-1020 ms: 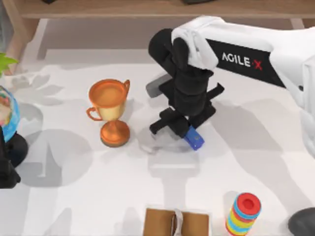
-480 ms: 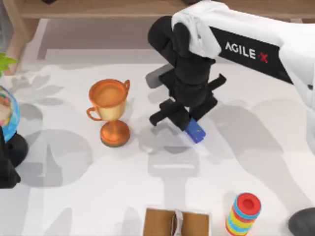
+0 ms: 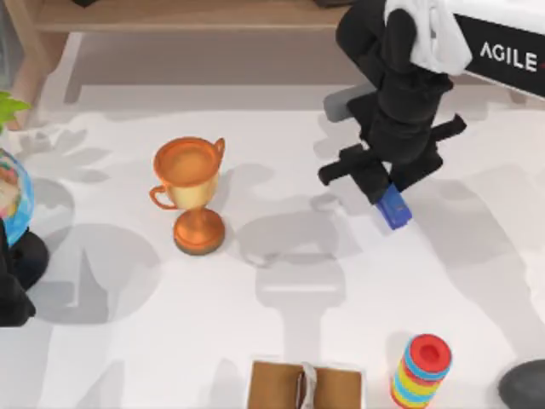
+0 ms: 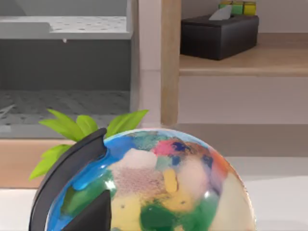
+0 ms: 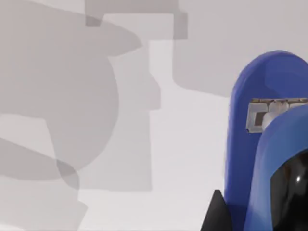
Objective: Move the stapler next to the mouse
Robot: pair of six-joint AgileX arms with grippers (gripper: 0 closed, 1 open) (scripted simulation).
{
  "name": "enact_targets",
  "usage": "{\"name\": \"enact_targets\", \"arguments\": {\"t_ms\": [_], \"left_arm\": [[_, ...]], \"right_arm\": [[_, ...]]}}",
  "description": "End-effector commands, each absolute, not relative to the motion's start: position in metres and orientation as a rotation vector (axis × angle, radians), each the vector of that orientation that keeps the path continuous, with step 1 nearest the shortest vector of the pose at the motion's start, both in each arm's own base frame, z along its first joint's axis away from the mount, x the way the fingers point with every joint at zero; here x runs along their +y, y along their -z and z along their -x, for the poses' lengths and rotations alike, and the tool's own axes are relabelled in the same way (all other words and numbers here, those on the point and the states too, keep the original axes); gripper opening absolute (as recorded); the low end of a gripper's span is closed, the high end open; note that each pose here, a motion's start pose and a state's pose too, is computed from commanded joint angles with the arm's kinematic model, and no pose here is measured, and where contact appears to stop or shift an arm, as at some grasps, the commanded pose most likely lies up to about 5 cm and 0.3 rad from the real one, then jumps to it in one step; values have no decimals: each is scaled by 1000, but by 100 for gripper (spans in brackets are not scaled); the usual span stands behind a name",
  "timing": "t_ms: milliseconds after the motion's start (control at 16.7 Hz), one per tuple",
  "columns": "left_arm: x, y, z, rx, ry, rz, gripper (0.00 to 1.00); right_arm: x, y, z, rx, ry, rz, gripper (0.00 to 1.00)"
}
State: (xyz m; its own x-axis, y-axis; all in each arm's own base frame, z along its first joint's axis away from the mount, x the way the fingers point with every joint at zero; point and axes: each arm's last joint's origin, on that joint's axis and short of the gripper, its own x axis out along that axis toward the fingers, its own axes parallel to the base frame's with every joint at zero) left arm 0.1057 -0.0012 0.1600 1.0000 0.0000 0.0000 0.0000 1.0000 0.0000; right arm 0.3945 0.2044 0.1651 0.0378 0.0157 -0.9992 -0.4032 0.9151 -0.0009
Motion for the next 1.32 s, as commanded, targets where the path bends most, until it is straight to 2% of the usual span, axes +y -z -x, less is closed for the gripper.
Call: {"name": "enact_targets", "arguments": {"t_ms": [360,660,1320], "left_arm": [[-1,-160,-106,0,0,0,100],[-1,-160,-106,0,0,0,100],[-1,-160,-106,0,0,0,100]], "right_arm": [[123,-153,-364,1607,-148,173,0],[63,-161,-339,1577,4,12,0],[61,-164,-339,1556,11,0,0]]}}
